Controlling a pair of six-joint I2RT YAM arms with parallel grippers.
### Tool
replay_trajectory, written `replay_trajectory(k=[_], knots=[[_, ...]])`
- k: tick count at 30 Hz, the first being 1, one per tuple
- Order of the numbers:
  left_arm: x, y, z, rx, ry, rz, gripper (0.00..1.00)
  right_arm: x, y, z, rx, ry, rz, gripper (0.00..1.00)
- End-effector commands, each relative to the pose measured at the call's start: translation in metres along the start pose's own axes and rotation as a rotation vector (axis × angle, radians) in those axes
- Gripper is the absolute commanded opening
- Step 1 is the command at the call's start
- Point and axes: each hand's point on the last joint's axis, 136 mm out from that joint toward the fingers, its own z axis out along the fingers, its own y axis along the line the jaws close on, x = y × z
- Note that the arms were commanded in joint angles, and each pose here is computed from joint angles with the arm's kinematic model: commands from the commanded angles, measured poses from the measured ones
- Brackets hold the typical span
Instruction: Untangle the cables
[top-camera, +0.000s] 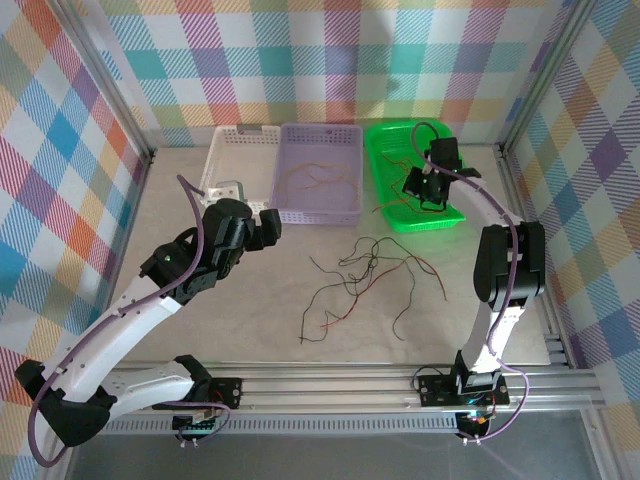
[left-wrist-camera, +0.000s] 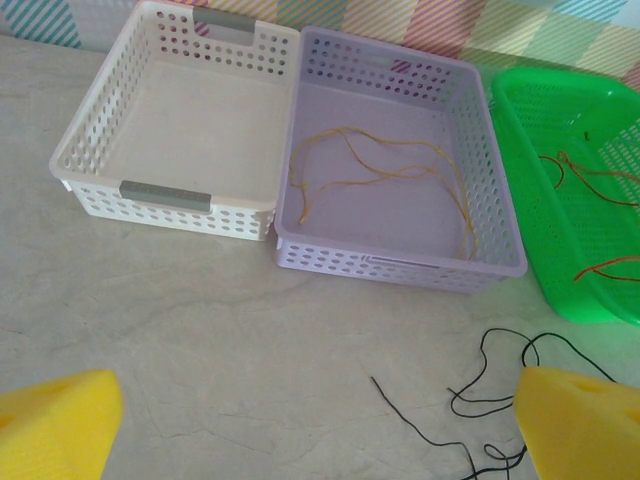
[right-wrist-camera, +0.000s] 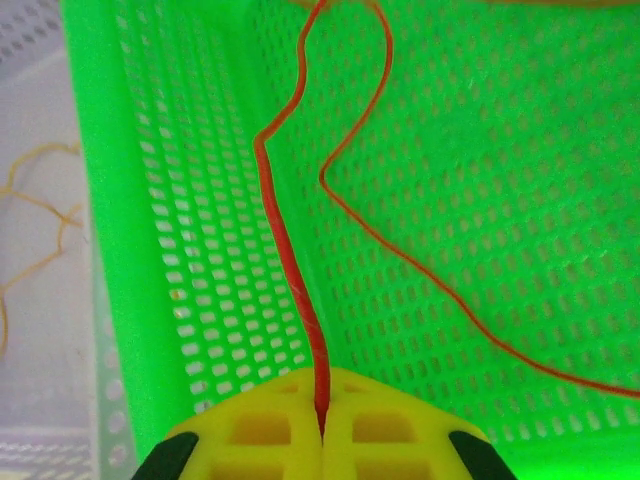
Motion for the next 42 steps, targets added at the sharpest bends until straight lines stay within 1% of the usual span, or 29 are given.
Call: replay_trajectory(k=[1, 5, 12, 17, 20, 23, 24, 27, 29, 31, 32, 35, 38, 40, 42], knots=[[-0.003, 0.006, -0.002, -0.012, -0.020, 0.002, 1.00, -0.018, -0.022, -0.003, 0.073, -0.011, 0.005, 0.00], [-0.002, 0.006, -0.002, -0.010, -0.018, 0.005, 1.00, -0.033, -0.034, 0.006, 0.119, -0.002, -0.008, 0.00], [0.000, 0.003, 0.001, -0.001, -0.005, 0.006, 1.00, -0.034, -0.061, 0.044, 0.255, 0.080, -0.067, 0.00], [0.002, 0.002, 0.002, 0.003, 0.002, 0.009, 1.00, -0.034, -0.075, 0.061, 0.329, 0.120, -0.114, 0.00], [0.002, 0.000, 0.002, 0.008, 0.005, 0.008, 1.00, -0.031, -0.074, 0.060, 0.344, 0.141, -0.121, 0.00], [0.002, 0.000, 0.002, 0.011, 0.007, 0.009, 1.00, -0.034, -0.064, 0.049, 0.314, 0.116, -0.104, 0.00], [0.003, 0.000, 0.003, 0.011, 0.009, 0.012, 1.00, -0.036, -0.061, 0.043, 0.303, 0.106, -0.095, 0.02], [0.004, -0.001, 0.003, 0.014, 0.013, 0.011, 1.00, -0.043, -0.048, 0.026, 0.262, 0.074, -0.076, 0.17], [0.004, -0.001, 0.003, 0.015, 0.016, 0.011, 1.00, -0.046, -0.042, 0.015, 0.245, 0.057, -0.072, 0.28], [0.005, -0.002, 0.003, 0.019, 0.021, 0.012, 1.00, -0.050, -0.035, 0.002, 0.230, 0.036, -0.071, 0.37], [0.005, -0.002, 0.003, 0.019, 0.023, 0.013, 1.00, -0.052, -0.032, -0.004, 0.224, 0.027, -0.073, 0.40], [0.006, -0.002, 0.003, 0.020, 0.026, 0.015, 1.00, -0.056, -0.024, -0.024, 0.213, -0.006, -0.076, 0.46], [0.006, -0.002, 0.002, 0.022, 0.029, 0.014, 1.00, -0.058, -0.016, -0.044, 0.190, -0.040, -0.070, 0.48], [0.008, -0.003, 0.003, 0.024, 0.034, 0.015, 1.00, -0.052, -0.008, -0.057, 0.159, -0.049, -0.064, 0.48], [0.009, -0.004, 0.003, 0.030, 0.039, 0.014, 1.00, -0.038, 0.007, -0.069, 0.100, -0.054, -0.068, 0.49]])
